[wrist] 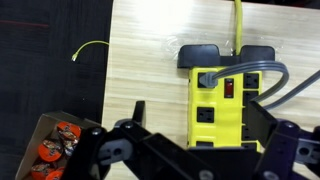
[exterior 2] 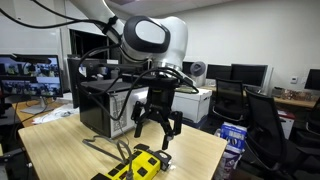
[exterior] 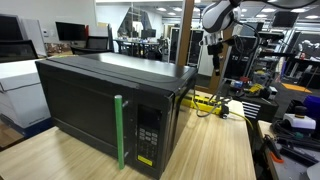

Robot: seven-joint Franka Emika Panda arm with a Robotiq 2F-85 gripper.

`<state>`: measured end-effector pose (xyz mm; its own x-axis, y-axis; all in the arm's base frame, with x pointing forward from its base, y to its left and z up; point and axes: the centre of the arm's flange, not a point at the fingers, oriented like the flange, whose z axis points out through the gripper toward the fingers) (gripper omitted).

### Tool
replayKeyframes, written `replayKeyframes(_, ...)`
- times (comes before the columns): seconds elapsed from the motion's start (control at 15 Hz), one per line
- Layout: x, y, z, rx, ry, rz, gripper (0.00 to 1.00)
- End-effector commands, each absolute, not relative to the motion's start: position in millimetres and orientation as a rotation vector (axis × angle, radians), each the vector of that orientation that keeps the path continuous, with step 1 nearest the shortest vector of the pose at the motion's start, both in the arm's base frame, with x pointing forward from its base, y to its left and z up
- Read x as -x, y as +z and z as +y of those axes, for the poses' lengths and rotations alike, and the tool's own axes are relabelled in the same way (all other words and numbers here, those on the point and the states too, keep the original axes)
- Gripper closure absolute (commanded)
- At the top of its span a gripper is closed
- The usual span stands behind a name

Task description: Disconnect the microwave cable from the adaptor

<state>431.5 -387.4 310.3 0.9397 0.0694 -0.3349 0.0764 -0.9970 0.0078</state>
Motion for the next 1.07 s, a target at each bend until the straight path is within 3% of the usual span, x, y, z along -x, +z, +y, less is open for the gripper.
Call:
replayKeyframes(0.0,-437.5,298.9,-396.3,-3.106,-0.604,0.271,0.00)
replayKeyframes(0.67,-424.2,281.1,-392.2,-3.106,-0.616,0.248,0.00)
replayKeyframes(1.0,-452.0,243.7,-316.6,-3.077,-0.616,0.233,0.00)
